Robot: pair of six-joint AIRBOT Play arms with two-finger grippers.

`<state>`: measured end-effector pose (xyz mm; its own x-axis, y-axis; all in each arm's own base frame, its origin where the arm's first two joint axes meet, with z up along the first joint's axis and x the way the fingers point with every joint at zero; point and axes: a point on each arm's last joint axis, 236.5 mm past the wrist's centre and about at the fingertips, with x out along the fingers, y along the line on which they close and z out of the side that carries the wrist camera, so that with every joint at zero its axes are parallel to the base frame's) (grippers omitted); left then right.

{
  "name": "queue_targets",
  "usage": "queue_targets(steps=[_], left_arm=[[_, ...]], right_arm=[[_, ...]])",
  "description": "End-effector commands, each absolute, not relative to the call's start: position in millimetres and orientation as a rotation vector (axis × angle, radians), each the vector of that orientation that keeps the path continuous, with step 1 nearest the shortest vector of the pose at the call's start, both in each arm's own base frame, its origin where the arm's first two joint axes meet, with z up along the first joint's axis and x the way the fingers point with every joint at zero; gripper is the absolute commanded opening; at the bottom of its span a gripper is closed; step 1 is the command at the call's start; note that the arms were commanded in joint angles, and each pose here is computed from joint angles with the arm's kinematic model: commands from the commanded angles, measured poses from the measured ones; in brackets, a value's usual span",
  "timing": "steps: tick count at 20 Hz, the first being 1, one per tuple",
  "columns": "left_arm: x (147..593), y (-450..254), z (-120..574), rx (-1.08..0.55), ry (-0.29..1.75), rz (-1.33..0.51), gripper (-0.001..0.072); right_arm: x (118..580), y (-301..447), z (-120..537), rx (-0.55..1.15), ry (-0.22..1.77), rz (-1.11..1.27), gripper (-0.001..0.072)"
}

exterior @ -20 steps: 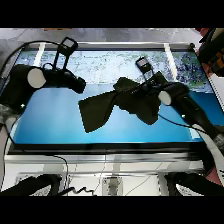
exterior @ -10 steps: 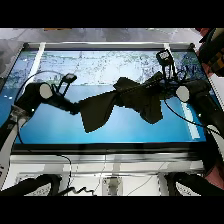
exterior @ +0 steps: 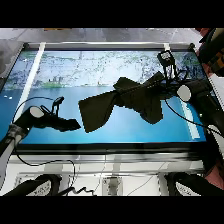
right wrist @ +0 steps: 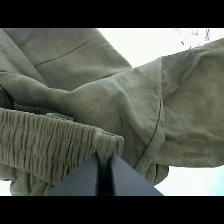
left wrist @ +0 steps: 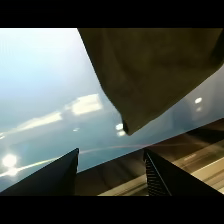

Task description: Fold the clothes and pants, and hang the long-sleeved shirts on hangers.

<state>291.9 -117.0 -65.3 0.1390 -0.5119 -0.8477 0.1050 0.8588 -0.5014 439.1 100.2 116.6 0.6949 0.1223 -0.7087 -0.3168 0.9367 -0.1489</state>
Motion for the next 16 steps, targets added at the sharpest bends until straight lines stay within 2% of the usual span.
queue_targets(steps=[1,3,9,13,16], left_arm=[[289.7,-141.3,-77.8,-0.563,1.31,-0.465,0.0446],[284.7,-154.9,-85.2,-0.576,1.329,-0.504,0.0446],[285.1,-156.2,-116.0,-0.564,1.376,-0.455,0.0443],[291.7,-154.1,-117.9,-0.551,1.351,-0.437,0.0407],[296.7,-154.3,-118.6,-0.542,1.33,-0.425,0.0177]], right_arm=[[438.8,99.9,116.8,-0.269,0.768,0.248,0.003],[438.7,99.9,116.8,-0.269,0.768,0.248,0.003],[438.2,99.8,116.2,-0.268,0.771,0.248,0.003],[437.7,100.6,116.1,-0.265,0.773,0.25,0.003],[437.8,100.3,115.9,-0.265,0.773,0.25,0.003]])
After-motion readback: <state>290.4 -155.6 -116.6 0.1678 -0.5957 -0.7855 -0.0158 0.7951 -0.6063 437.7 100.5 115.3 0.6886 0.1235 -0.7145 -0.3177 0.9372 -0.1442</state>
